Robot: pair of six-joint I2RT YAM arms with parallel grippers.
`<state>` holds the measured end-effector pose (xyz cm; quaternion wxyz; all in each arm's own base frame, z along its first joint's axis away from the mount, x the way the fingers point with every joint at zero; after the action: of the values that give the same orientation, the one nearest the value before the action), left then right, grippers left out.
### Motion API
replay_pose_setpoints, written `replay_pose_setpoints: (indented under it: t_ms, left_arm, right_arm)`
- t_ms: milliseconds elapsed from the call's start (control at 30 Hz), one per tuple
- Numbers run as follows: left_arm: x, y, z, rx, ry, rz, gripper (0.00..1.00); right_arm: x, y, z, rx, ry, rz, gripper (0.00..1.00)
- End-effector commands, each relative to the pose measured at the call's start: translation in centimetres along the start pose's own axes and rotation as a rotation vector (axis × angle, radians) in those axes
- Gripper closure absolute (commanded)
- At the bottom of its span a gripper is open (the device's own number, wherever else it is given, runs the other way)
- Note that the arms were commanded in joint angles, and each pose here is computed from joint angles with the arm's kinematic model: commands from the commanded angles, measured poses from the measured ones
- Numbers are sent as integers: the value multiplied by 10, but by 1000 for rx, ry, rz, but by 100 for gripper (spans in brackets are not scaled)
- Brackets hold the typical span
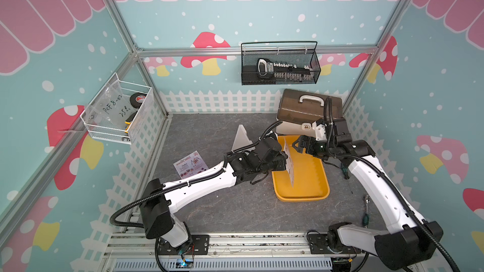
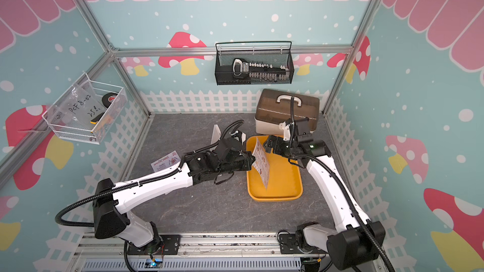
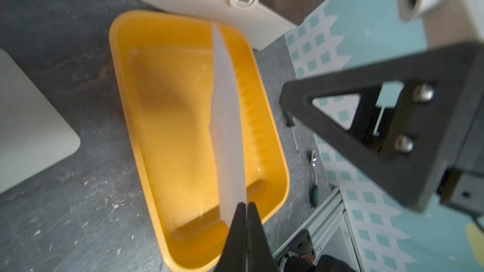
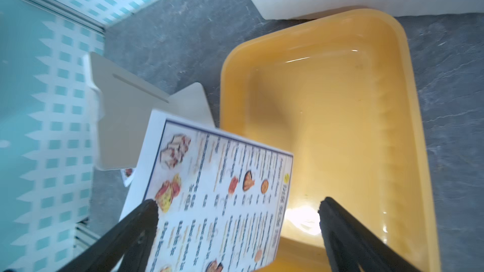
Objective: Replace the menus in the menu holders
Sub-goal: Pick up the menu from the storage box.
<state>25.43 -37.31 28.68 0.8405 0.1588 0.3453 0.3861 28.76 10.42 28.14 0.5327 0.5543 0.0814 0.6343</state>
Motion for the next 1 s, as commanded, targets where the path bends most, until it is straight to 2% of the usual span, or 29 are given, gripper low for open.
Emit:
replay_pose_setpoints:
  t_ms: [0, 100, 200, 333, 500, 767, 967]
  left_arm:
    - [2, 4, 38, -152, 1, 39, 96]
    - [6, 3, 58, -219, 10, 44, 96]
    - [7, 3, 76, -276, 9, 48, 96]
    - [7, 0, 92, -329, 21, 49, 96]
    - [4, -3, 104, -381, 49, 41, 96]
    - [0, -3, 113, -422, 68, 30, 99]
    - [-1, -2, 114, -427, 69, 23, 99]
  right_arm:
    - [16, 16, -5, -28, -186, 160, 2]
    - [22, 18, -7, -63, -374, 321, 2]
    - [21, 13, -6, -94, -593, 461, 8]
    - [27, 15, 2, -130, -719, 525, 11]
    - [39, 9, 0, -100, -874, 584, 11]
    - [50, -2, -5, -67, -1008, 624, 10]
    - [65, -7, -3, -46, -1015, 657, 10]
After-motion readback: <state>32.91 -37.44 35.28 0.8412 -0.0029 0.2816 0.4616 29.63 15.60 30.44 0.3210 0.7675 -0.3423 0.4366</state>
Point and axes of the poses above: each gripper's point midway between its finger pads, its own y axis back along the fingers, its own x axis along the line the jaws close on, z = x × y, the point moved 4 cm from there along y, back along the fingers, and after that the axes turned 14 degrees about -y, right-handed, at the moved point
